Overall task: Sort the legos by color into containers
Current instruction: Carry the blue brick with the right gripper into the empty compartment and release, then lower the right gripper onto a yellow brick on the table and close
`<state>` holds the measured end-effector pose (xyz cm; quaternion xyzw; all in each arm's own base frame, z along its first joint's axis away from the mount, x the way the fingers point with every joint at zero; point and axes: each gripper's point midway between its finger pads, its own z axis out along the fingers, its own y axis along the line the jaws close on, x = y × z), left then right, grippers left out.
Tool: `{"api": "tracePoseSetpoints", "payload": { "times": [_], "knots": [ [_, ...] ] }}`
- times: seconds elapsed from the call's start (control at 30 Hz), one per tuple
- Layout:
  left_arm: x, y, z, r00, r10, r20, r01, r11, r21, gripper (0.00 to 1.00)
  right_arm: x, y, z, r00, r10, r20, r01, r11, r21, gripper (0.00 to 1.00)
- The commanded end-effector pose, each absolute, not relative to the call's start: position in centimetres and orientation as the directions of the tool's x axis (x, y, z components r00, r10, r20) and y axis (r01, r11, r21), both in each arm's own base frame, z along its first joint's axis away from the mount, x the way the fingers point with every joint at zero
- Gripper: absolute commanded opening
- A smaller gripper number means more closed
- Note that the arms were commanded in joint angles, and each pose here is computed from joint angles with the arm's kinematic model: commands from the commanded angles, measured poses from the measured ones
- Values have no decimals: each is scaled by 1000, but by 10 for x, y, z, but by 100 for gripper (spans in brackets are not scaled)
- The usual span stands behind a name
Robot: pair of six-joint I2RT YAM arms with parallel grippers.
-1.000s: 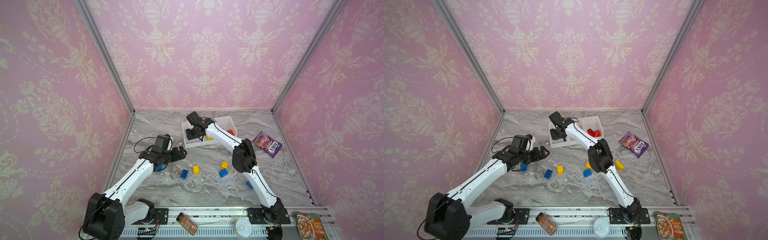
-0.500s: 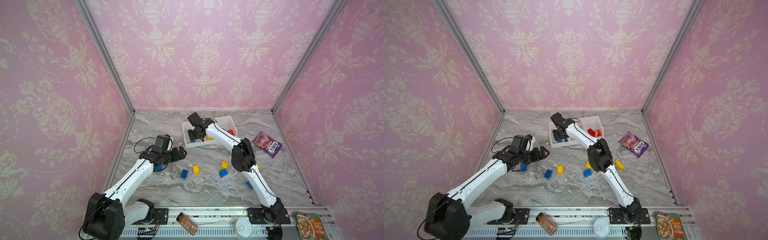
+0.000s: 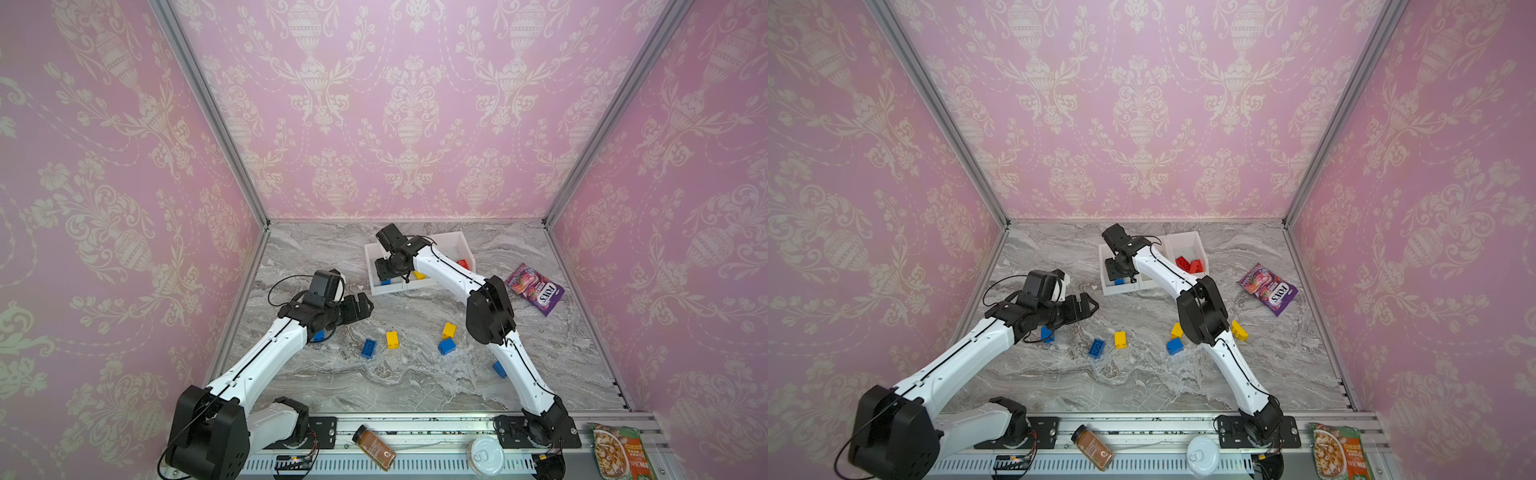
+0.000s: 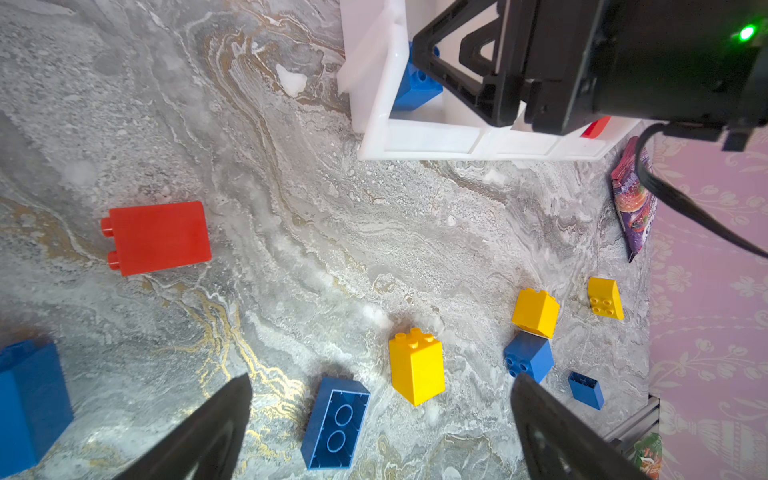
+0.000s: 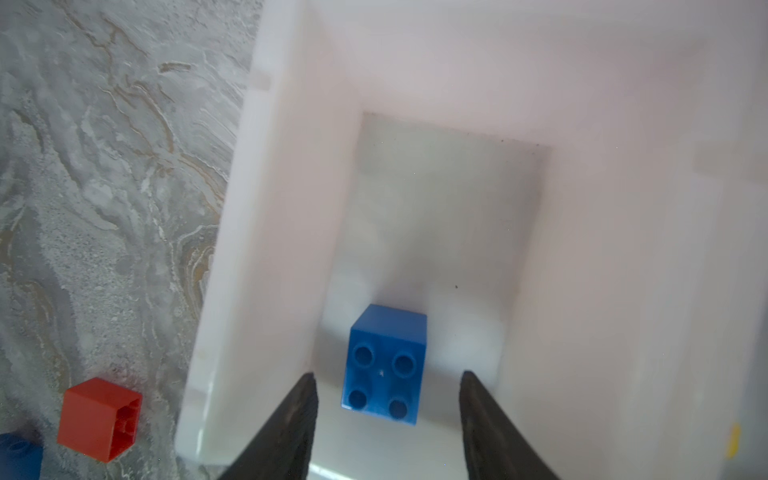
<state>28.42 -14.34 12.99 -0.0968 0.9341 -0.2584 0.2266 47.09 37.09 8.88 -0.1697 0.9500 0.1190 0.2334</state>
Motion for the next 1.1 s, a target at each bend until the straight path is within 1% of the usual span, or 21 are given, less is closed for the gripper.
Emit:
{"api": "tracePoseSetpoints", "payload": {
  "times": [0.0, 0.13, 0.27, 0.47, 0.73, 1.07],
  "knots": [
    [285, -136, 126, -870, -320, -375, -97, 856, -508, 99, 462, 378, 148, -785, -251, -567, -413, 894, 176, 58],
    [287, -137, 125, -870, -320, -374, -94, 855, -511, 99, 449, 371, 173, -768, -239, -594, -417, 891, 180, 63],
    [290, -138, 126, -869, -319, -379, -89, 852, -516, 99, 435, 355, 193, -755, -217, -619, -406, 896, 180, 71],
    [294, -142, 126, -871, -315, -377, -81, 849, -522, 99, 409, 329, 206, -760, -186, -623, -375, 908, 185, 82],
    [298, -142, 128, -868, -298, -397, -60, 857, -511, 99, 364, 289, 197, -807, -108, -581, -297, 924, 241, 87],
    [301, -134, 127, -868, -256, -425, -44, 893, -448, 99, 311, 233, 157, -883, -66, -464, -170, 968, 185, 89]
  ]
}}
